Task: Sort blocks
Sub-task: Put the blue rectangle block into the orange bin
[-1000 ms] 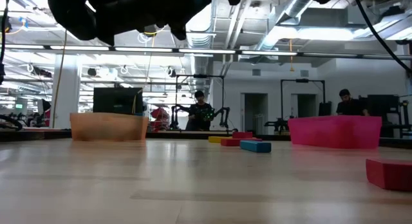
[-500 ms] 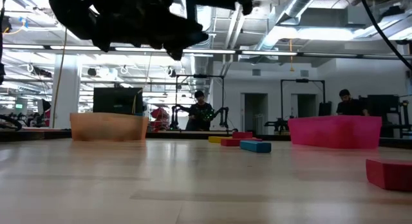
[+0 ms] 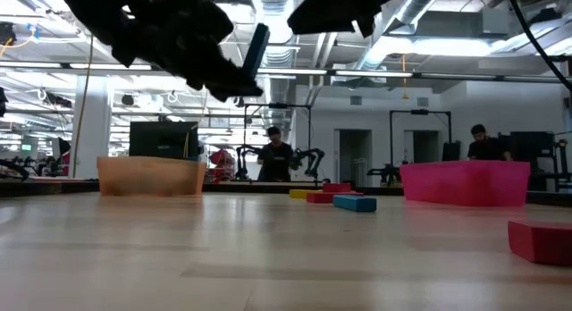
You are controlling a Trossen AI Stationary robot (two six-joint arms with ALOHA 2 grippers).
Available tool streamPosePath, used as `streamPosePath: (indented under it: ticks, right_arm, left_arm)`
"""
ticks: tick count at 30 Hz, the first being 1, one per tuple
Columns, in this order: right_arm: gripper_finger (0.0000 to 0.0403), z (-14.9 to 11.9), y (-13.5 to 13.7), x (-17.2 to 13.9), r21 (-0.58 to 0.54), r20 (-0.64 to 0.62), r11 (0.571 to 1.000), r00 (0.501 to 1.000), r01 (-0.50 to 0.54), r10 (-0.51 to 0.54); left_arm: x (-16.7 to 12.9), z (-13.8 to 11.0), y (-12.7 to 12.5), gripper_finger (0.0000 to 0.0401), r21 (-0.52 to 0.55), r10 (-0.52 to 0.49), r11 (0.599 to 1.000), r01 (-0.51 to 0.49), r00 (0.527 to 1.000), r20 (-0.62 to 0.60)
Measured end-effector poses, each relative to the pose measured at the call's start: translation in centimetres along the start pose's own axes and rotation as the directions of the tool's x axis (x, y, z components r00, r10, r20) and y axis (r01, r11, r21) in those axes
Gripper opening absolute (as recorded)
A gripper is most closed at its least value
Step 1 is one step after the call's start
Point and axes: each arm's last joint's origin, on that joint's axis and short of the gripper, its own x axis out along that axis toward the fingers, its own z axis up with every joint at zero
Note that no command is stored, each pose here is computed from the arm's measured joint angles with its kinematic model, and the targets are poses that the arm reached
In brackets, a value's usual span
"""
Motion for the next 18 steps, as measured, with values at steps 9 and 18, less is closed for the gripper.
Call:
streamPosePath:
  ticks: [9, 18]
  right_arm:
    - [0.0118, -1.6, 0.0, -0.3, 0.050, -0.139, 0.999, 0.990, 0.020, -0.013]
    - [0.0118, -3.5, 0.6, -1.5, 0.022, -0.284, 0.998, 0.957, 0.061, -0.052]
  left_arm:
    - [-3.3, -2.0, 4.1, 0.0128, 0.042, 0.410, 0.909, -0.416, 0.870, -0.274]
    - [-7.7, -5.8, 9.5, 0.0128, -0.092, 0.530, 0.737, -0.670, 0.657, -0.537]
